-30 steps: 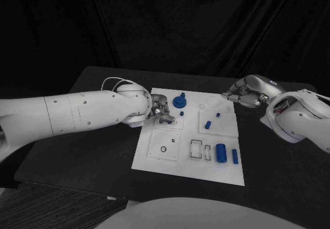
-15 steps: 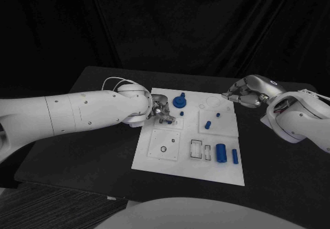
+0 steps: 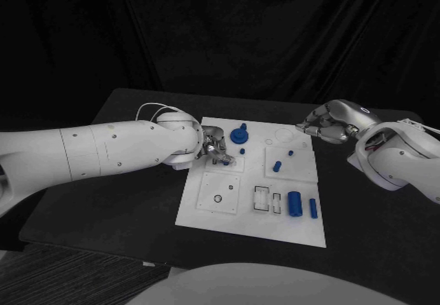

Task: Assemble the parts on the task board

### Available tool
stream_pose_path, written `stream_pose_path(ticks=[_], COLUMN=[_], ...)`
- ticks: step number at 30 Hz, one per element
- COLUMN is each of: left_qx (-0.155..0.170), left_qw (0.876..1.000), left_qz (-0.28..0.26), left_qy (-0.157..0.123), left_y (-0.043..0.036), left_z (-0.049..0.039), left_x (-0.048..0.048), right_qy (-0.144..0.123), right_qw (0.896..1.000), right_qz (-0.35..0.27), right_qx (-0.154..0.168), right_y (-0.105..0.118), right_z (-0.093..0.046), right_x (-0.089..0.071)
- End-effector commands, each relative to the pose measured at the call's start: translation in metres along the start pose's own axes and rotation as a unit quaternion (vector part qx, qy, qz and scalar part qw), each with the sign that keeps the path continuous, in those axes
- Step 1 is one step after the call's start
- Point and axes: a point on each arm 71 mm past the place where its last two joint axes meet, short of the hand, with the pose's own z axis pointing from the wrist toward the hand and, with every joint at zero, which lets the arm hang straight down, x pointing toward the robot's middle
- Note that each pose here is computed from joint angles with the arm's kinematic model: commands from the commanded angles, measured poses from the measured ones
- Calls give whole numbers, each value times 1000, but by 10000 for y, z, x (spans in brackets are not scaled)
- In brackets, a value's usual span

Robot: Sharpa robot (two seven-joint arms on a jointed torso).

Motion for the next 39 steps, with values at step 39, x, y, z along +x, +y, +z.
stream_pose_path(ticks=[39], left_qx=[1], left_qw=[1000], left_qz=[-1], left_qy=[6], left_y=[10], left_z=[1], left_x=[36], right_qy=[0], right_qw=[1000], right_qz=[-1], right_qx=[6], right_y=[-7], right_z=[0], right_x=[12])
